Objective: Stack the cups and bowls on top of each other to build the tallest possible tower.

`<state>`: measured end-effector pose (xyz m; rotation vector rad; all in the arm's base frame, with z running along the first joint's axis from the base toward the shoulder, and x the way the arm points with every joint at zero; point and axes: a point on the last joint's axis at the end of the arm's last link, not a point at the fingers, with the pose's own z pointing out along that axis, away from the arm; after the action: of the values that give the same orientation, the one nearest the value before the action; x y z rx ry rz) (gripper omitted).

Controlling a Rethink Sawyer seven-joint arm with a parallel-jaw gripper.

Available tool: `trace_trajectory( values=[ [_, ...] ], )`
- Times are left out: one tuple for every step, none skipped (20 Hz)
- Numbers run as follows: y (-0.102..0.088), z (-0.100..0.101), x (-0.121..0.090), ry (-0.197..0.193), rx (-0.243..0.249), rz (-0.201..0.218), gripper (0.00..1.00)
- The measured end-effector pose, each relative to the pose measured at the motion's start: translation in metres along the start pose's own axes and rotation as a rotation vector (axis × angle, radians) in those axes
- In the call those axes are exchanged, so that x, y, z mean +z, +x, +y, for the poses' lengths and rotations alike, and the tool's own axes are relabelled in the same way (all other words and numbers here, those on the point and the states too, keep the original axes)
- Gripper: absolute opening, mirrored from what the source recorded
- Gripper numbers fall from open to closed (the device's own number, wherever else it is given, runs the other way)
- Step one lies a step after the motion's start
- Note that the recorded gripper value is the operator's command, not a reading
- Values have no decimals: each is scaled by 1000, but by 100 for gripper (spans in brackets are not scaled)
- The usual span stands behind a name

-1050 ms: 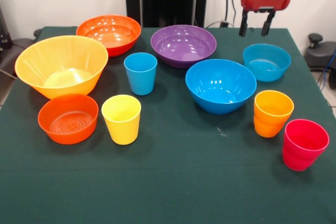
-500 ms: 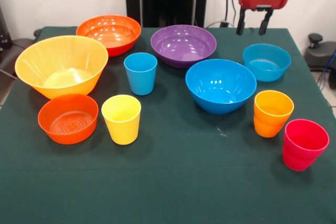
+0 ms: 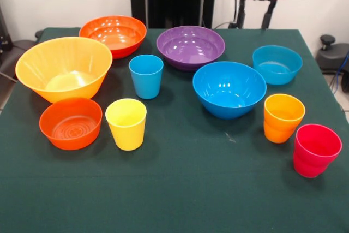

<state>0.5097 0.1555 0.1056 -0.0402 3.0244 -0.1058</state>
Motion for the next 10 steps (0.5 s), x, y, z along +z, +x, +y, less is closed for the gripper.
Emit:
trace_trajectory(
  values=[
    [-2, -4, -2, 1, 8, -3, 100],
    [-3, -7, -3, 1, 13, -4, 100],
    [-7, -16, -6, 3, 31, -6, 100],
    [-8, -18, -7, 4, 35, -6, 100],
    [-10, -21, -8, 4, 42, -9, 100],
    [-11, -25, -9, 4, 48, -11, 100],
    [-13, -27, -10, 5, 53, -14, 100],
    [-13, -29, -11, 5, 57, -16, 100],
    [-16, -35, -11, 5, 68, -17, 100],
    [-16, -37, -11, 4, 73, -17, 100]
  ],
)
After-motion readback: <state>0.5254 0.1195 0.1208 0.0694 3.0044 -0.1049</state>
